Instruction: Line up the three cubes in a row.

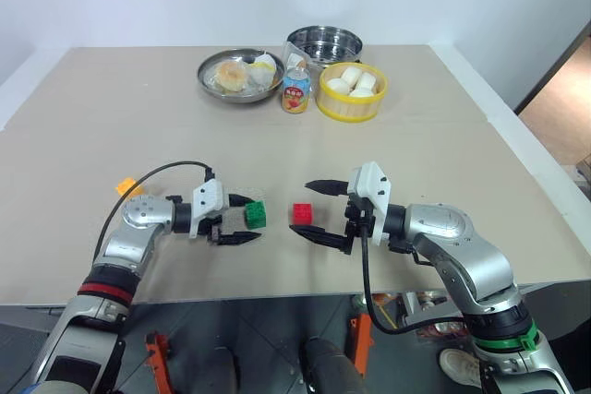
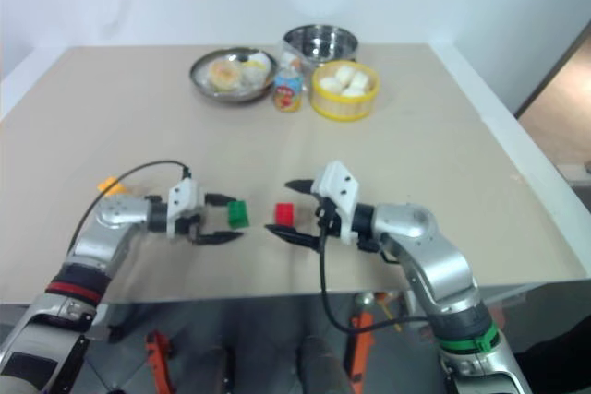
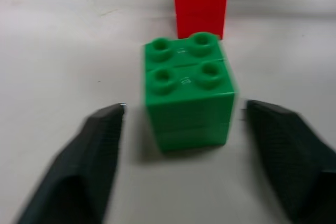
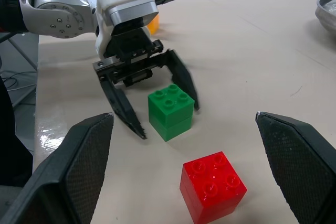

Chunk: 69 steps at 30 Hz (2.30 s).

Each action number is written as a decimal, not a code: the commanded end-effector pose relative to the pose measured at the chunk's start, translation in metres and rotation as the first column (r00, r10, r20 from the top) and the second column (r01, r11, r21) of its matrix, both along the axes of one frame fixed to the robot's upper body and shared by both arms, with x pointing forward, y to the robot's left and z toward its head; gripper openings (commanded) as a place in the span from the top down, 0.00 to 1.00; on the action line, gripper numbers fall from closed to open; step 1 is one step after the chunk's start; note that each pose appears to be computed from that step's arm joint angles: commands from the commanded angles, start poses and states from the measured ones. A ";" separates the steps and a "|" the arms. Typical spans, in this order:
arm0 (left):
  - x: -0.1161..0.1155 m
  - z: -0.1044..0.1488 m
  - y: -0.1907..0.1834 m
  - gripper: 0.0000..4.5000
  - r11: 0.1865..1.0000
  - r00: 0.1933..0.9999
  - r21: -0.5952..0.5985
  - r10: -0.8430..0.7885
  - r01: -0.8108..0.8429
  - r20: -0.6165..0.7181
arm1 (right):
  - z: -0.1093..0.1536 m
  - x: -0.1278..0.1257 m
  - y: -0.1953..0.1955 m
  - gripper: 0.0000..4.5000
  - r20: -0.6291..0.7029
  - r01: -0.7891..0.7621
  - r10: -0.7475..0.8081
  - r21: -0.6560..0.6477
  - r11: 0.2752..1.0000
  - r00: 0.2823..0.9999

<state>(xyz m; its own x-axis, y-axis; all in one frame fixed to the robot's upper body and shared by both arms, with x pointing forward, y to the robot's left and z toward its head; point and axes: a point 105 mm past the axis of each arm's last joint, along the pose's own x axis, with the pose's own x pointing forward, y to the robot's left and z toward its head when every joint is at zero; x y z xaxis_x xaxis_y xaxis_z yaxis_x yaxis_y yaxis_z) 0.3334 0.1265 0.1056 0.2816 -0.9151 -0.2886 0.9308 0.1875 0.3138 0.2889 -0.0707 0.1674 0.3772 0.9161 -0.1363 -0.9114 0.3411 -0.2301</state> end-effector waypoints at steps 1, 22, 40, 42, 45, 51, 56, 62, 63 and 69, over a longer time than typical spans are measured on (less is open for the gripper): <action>-0.006 0.018 0.008 0.01 1.000 0.997 0.002 0.012 -0.012 0.073 | 0.013 -0.002 0.002 0.00 0.043 -0.034 0.033 0.024 0.999 0.999; -0.046 0.072 0.104 0.01 0.512 0.591 -0.419 0.803 -0.750 -0.078 | 0.013 0.008 0.017 0.00 0.037 -0.162 0.162 0.017 0.987 0.986; -0.016 0.055 0.187 0.01 0.549 0.589 -0.250 0.798 -0.798 -0.129 | 0.017 0.009 0.016 0.00 0.060 -0.154 0.154 -0.002 0.988 0.986; -0.013 0.051 0.188 0.01 0.559 0.594 -0.229 0.794 -0.797 -0.130 | 0.017 0.008 0.015 0.00 0.062 -0.148 0.148 -0.007 0.989 0.987; -0.008 0.045 0.191 0.01 0.554 0.589 -0.222 0.793 -0.803 -0.152 | 0.017 0.008 0.012 0.00 0.063 -0.137 0.137 -0.012 0.991 0.989; 0.000 0.031 0.190 0.01 0.562 0.594 -0.197 0.780 -0.803 -0.195 | 0.018 0.008 0.008 0.00 0.063 -0.125 0.126 -0.023 0.992 0.990; 0.004 0.022 0.194 0.28 0.579 0.601 -0.160 0.776 -0.799 -0.190 | 0.020 0.008 0.006 0.00 0.059 -0.116 0.117 -0.018 0.993 0.991; 0.008 0.022 0.191 0.71 0.616 0.632 -0.139 0.761 -0.775 -0.148 | 0.017 0.004 0.005 0.00 0.044 -0.121 0.122 -0.022 0.992 0.992; 0.008 0.022 0.191 0.71 0.622 0.637 -0.137 0.758 -0.771 -0.142 | 0.017 0.004 0.004 0.00 0.043 -0.120 0.121 -0.023 0.992 0.992; -0.001 0.023 0.144 0.71 0.801 0.804 -0.063 0.592 -0.595 -0.058 | 0.015 0.005 0.002 0.00 0.046 -0.116 0.117 -0.031 0.993 0.992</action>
